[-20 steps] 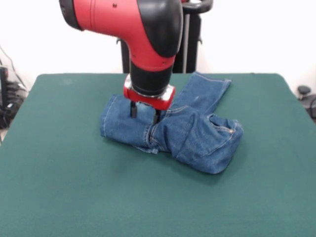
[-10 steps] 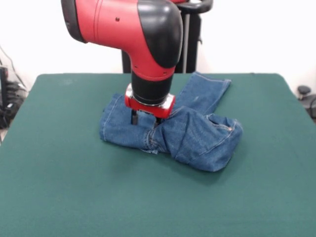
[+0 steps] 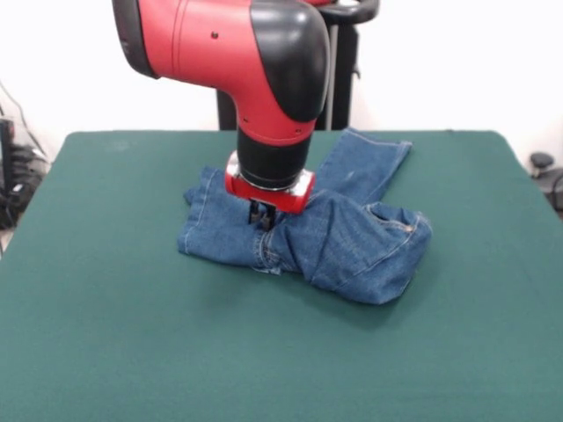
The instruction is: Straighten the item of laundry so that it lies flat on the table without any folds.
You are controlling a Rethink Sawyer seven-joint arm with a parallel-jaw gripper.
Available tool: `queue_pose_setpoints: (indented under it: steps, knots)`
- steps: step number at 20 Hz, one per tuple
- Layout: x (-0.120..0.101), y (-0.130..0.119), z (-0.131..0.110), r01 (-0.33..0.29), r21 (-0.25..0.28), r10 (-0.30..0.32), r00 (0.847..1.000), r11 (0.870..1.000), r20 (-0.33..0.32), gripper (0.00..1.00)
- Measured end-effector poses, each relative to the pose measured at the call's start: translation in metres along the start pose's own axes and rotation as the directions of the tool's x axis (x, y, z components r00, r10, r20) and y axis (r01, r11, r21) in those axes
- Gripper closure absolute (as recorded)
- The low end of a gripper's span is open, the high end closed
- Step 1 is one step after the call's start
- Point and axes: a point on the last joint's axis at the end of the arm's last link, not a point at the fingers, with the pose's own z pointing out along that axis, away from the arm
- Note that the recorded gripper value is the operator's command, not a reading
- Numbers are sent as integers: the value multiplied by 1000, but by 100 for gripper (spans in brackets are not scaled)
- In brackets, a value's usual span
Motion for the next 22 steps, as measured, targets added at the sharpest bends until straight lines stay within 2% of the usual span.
queue_pose_setpoints:
  steps: [10, 14, 15, 22]
  knots:
    - [1, 0, -1, 0, -1, 0, 1000, 1000, 4, 100]
    - [5, -1, -15, 1, -1, -1, 1000, 1000, 12, 100]
    - [10, 1, -30, 6, 6, -6, 1000, 1000, 16, 100]
    - [32, 17, -95, 36, 33, -35, 999, 999, -14, 100]
